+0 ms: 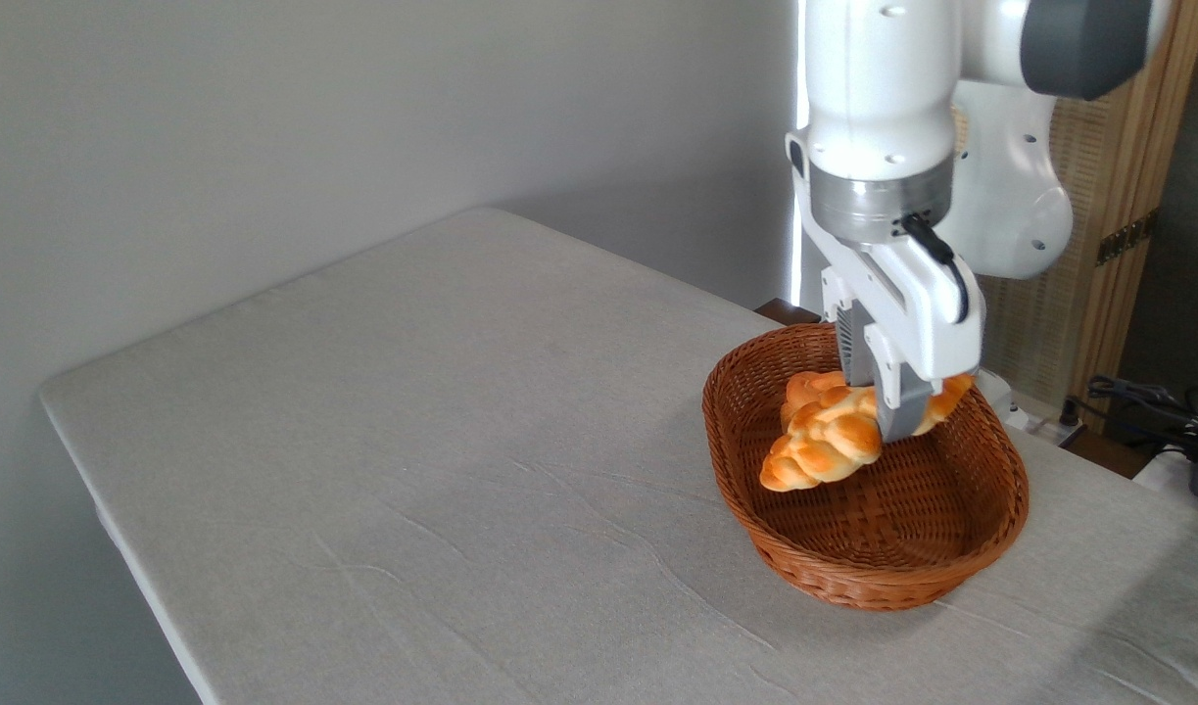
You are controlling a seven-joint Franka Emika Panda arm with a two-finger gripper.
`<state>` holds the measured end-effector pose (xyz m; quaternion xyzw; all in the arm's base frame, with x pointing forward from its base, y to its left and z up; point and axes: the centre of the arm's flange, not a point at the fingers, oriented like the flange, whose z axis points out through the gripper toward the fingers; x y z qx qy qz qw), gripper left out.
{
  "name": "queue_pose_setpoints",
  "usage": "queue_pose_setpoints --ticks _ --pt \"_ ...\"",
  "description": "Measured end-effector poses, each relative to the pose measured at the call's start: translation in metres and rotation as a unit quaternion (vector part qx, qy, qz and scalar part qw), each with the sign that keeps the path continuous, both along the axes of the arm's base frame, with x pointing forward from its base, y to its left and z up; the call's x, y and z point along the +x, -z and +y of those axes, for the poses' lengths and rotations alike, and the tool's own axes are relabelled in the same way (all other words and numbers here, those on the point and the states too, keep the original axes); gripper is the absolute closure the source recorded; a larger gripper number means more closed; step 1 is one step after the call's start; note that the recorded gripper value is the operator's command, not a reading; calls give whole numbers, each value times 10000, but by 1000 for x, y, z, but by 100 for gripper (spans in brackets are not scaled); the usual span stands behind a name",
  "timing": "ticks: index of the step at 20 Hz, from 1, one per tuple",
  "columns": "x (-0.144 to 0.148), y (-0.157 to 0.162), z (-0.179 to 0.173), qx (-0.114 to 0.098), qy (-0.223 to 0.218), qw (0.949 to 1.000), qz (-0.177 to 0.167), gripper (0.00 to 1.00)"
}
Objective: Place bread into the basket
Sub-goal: 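Lower the roll into the basket beside the round bun and open the gripper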
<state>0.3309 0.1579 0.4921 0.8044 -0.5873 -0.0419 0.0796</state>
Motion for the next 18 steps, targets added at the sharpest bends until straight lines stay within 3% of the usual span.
queue_pose_setpoints --ticks 5,10,18 --pt "-4 4 12 -139 23 9999 -12 45" --pt "-2 5 8 -132 19 9999 5 29" --pt "-2 8 7 -136 30 9999 38 15"
